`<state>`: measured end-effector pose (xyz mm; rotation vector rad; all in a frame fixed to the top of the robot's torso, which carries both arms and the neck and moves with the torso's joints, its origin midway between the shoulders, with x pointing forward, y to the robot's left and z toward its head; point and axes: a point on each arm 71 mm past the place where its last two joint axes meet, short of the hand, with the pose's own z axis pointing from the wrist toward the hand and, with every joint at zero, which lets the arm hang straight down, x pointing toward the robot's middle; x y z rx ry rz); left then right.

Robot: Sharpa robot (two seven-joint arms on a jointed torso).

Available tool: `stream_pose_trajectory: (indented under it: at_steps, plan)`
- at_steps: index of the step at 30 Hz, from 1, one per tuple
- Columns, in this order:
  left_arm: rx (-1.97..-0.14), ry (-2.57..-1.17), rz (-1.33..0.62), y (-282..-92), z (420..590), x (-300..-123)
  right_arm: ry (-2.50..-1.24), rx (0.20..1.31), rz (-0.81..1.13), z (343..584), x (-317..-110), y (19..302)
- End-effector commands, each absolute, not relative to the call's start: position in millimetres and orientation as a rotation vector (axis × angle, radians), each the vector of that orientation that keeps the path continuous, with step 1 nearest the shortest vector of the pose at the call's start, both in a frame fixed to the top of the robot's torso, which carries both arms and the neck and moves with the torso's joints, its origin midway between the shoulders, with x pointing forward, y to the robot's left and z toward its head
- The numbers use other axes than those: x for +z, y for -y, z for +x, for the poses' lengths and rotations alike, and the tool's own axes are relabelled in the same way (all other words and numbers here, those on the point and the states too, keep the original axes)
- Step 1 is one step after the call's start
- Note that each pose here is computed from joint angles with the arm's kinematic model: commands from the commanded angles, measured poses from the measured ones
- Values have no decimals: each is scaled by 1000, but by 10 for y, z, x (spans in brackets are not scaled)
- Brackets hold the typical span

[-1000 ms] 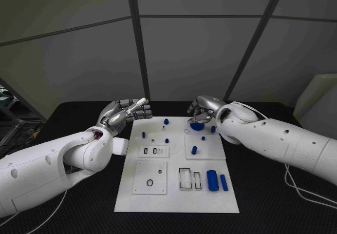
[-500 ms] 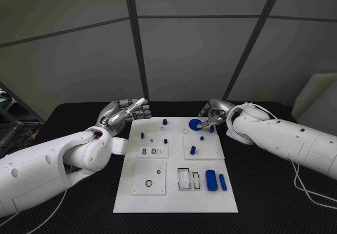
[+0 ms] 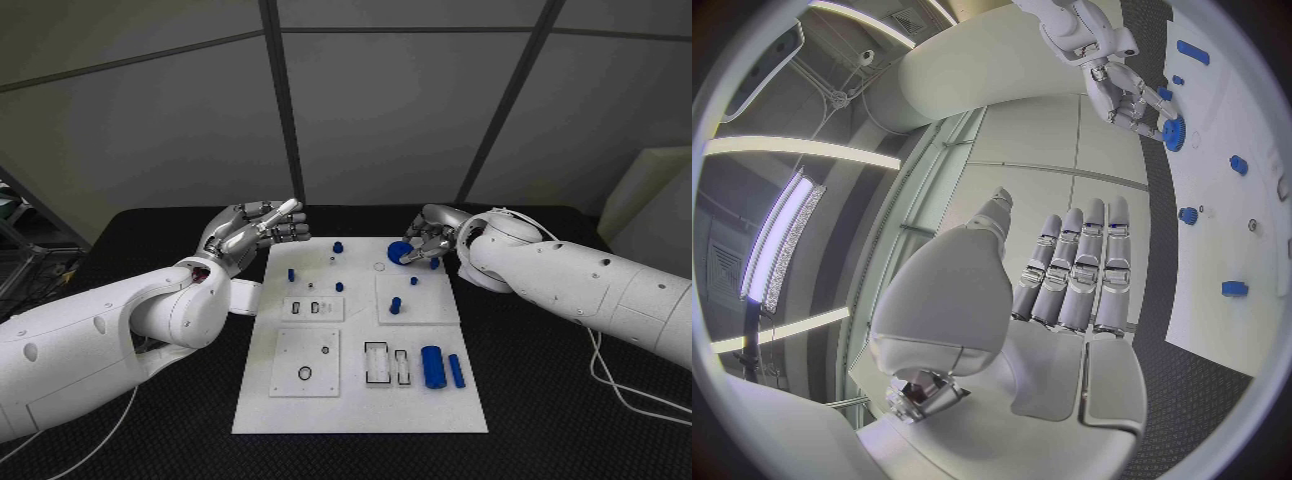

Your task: Assemble the parts on the task board

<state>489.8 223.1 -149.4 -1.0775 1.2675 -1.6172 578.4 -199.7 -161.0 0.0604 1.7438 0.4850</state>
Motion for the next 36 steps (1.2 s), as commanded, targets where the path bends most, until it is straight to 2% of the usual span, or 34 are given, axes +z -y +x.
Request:
stream_pose_trajectory:
  at_steps: [1,17,36]
  plan:
    - [-1632,-1270,-1064,-2220,4899,-1479,-1744,472,55,5791,-1599,1994]
    - [-1626,-1270,-1066,-2229,4908,-1485,-1750,447,42,5795,-1606,1967]
    - [-1625,-1278,-1070,-2232,4911,-1491,-1702,350,-42,5785,-1572,1873]
